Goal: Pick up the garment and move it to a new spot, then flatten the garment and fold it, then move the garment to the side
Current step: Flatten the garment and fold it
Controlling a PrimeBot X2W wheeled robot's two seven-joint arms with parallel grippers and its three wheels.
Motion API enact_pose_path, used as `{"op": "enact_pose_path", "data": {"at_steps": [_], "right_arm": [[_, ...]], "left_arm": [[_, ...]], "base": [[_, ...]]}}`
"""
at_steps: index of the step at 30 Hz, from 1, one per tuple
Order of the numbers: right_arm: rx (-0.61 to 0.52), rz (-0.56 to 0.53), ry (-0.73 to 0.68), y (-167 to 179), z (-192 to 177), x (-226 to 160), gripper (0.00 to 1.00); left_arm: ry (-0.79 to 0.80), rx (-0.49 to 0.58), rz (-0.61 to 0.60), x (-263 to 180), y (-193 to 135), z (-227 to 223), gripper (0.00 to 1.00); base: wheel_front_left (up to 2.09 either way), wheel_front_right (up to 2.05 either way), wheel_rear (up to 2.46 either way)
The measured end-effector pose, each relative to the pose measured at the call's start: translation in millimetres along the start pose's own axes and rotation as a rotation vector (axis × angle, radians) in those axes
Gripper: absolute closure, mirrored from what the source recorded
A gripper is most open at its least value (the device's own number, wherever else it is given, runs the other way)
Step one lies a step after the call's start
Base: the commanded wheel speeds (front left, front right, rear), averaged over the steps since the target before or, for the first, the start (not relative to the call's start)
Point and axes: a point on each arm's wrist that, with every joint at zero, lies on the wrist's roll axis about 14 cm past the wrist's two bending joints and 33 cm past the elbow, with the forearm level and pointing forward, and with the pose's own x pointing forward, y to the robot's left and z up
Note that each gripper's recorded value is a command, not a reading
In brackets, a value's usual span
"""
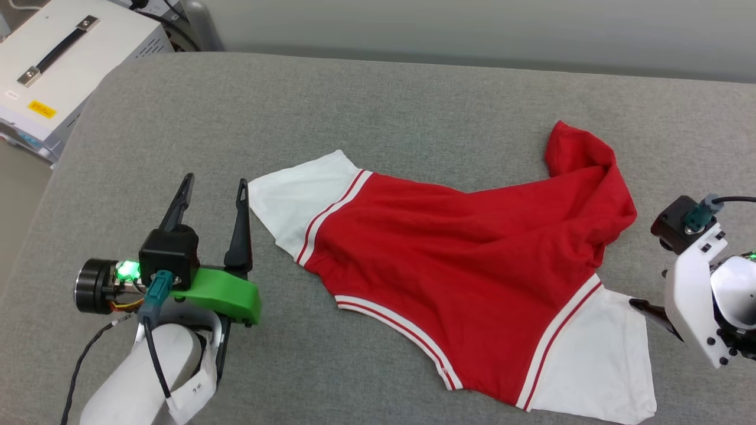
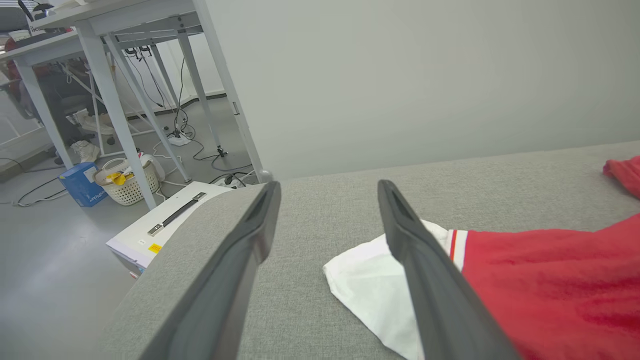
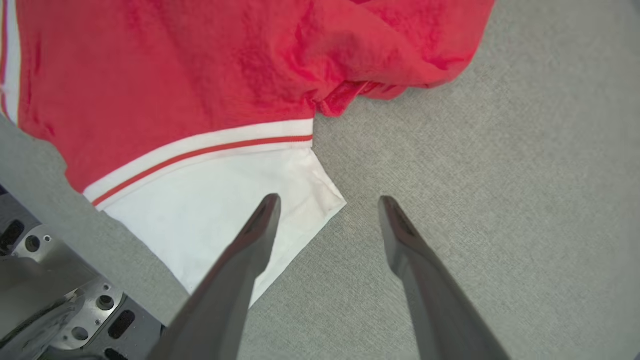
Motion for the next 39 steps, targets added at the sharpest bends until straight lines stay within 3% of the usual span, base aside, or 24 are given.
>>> {"op": "enact_pose_path", "data": {"at_steps": [8,17,18,19,26,31,39], "right_arm": [[0.072,0.045,0.147,-0.9,-35.8,41.7,0.0],[0.117,0.067,0.183,1.8,-63.6,75.6,0.0],[0.12,0.069,0.169,2.0,-62.8,76.8,0.07],[0.123,0.065,0.143,0.2,-59.5,76.9,1.0],[0.116,0.011,-0.054,-17.9,-21.9,64.9,1.0],[0.063,-0.069,-0.159,-53.8,20.8,44.7,1.0],[0.039,-0.137,-0.171,-89.6,69.3,53.2,1.0]], "left_arm": [[-0.005,-0.026,0.045,-6.3,-0.5,-7.9,0.0],[0.026,-0.04,0.066,-10.3,1.9,-24.2,0.0],[0.021,-0.035,0.067,-9.3,2.5,-23.5,0.0],[0.017,-0.03,0.067,-8.5,2.5,-22.8,0.0],[-0.016,-0.028,0.063,-6.7,1.6,-14.1,0.0],[-0.013,-0.022,0.058,-8.5,0.5,-16.4,0.0],[0.01,-0.028,0.068,-6.0,1.1,-26.9,0.0]], "base": [[0.0,0.0,0.0],[0.0,0.0,0.0],[0.0,0.0,0.0],[0.0,0.0,0.0],[0.0,0.0,0.0],[0.0,0.0,0.0],[0.0,0.0,0.0]]}}
